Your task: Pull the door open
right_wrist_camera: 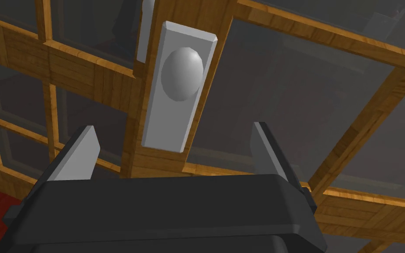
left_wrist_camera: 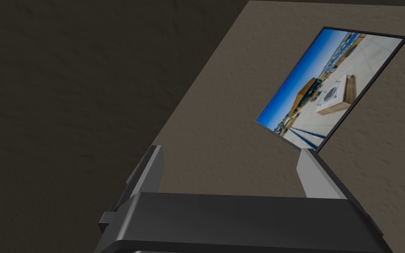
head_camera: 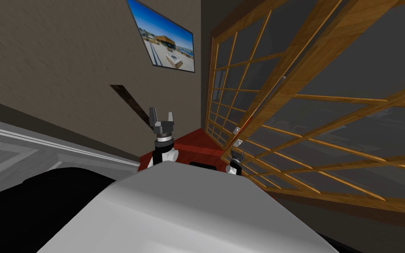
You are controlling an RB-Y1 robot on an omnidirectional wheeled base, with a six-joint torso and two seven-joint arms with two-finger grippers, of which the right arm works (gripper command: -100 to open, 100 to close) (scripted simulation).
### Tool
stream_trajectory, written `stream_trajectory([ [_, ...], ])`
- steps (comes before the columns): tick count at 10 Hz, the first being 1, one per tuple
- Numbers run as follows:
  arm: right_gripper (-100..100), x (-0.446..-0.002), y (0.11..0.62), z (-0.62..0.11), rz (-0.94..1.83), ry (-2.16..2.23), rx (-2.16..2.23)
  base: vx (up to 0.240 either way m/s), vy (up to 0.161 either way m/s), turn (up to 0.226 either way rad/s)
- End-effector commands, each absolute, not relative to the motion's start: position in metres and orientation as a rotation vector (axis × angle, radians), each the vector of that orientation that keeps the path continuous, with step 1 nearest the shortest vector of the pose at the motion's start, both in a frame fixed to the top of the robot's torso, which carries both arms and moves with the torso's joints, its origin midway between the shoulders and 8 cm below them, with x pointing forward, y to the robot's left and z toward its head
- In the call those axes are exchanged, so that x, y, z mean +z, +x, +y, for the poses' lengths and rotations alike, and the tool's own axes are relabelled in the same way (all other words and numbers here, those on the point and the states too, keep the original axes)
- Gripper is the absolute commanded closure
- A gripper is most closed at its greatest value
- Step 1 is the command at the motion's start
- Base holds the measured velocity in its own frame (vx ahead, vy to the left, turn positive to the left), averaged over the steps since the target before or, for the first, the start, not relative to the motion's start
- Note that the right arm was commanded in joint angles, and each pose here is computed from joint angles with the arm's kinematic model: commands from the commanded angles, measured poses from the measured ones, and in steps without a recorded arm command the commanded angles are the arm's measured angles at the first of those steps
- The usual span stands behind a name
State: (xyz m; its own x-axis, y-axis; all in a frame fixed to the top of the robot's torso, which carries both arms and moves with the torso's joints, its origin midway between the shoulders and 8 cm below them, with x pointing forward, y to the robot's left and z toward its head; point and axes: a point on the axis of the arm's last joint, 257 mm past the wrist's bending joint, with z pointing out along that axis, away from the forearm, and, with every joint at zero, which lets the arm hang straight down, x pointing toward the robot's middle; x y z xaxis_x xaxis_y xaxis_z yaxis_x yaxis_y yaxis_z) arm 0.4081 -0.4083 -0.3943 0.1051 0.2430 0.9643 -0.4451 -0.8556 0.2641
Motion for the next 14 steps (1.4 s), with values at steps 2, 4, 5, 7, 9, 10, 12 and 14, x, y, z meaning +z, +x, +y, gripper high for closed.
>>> stream_trajectory([
  [2,-100,-0.395,0.407,-0.407,-0.297,1.909,1.852,-0.045,-0.006,0.03],
  [4,-100,-0.396,0.406,-0.405,-0.386,1.924,1.891,-0.055,-0.008,0.048],
  [5,-100,-0.396,0.406,-0.405,-0.392,1.925,1.895,-0.041,-0.007,0.011],
  [7,-100,-0.397,0.406,-0.404,-0.46,1.934,1.923,-0.032,-0.007,0.026],
  [9,-100,-0.397,0.406,-0.404,-0.464,1.935,1.925,-0.022,0.0,0.017],
  [10,-100,-0.399,0.399,-0.416,-0.473,1.933,1.923,0.116,0.009,0.031],
  [12,-100,-0.4,0.391,-0.432,-0.479,1.929,1.919,0.192,0.011,0.035],
  [14,-100,-0.401,0.381,-0.451,-0.486,1.925,1.915,0.188,-0.014,0.039],
])
